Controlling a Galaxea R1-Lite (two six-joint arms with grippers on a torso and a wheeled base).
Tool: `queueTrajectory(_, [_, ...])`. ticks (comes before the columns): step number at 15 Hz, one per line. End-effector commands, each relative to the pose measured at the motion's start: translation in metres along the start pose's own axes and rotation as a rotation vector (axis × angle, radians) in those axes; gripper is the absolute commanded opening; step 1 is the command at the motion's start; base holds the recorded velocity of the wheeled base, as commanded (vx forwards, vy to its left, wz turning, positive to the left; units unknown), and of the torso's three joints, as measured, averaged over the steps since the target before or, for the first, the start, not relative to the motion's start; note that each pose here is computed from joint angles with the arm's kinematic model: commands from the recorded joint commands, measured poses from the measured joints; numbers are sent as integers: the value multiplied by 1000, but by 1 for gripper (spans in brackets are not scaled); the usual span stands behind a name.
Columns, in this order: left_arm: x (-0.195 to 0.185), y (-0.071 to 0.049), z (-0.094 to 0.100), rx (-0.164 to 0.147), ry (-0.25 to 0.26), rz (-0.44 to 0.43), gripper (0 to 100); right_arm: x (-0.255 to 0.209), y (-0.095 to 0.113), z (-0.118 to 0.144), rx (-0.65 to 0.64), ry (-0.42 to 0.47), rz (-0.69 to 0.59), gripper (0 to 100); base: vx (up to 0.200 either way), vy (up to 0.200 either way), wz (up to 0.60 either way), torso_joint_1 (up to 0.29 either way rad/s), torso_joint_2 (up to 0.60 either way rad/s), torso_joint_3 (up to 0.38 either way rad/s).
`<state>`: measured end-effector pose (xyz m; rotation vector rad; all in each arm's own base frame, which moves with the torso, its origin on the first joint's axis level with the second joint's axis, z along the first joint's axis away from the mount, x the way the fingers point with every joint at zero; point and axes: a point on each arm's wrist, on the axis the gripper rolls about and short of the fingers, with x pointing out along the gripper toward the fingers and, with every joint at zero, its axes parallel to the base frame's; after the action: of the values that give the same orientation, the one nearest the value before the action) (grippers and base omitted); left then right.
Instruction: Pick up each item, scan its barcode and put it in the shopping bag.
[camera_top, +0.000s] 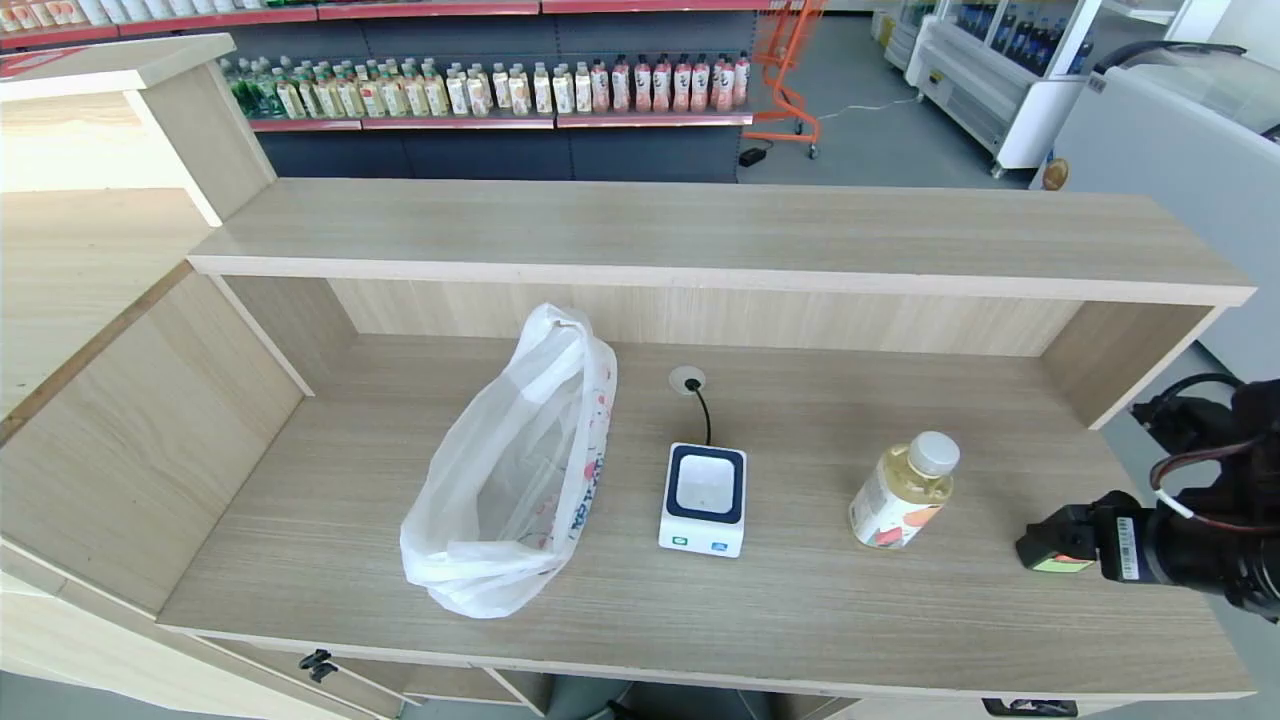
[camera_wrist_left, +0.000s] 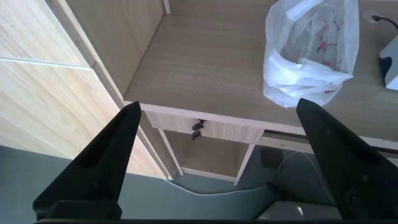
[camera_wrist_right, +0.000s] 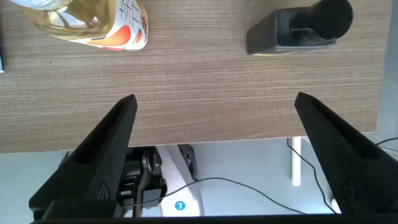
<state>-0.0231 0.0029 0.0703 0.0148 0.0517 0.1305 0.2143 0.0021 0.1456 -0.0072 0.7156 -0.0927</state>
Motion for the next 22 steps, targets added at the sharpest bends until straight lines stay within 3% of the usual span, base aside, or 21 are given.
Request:
queueTrajectory(1, [0, 0, 0, 1, 0, 1, 100, 44, 25, -15, -65, 95, 58, 100, 0, 0, 0, 0, 0, 0])
queueTrajectory(6, [0, 0, 0, 1, 0, 1, 100, 70, 56, -18, -119, 9, 138, 100, 0, 0, 0, 0, 0, 0])
queueTrajectory(14, [0, 0, 0, -1, 0, 0, 100, 107, 66, -25, -100, -125, 153, 100, 0, 0, 0, 0, 0, 0])
queueTrajectory(22, [0, 0, 0, 1, 0, 1, 100, 124, 96, -18, -112, -259, 226, 100, 0, 0, 0, 0, 0, 0])
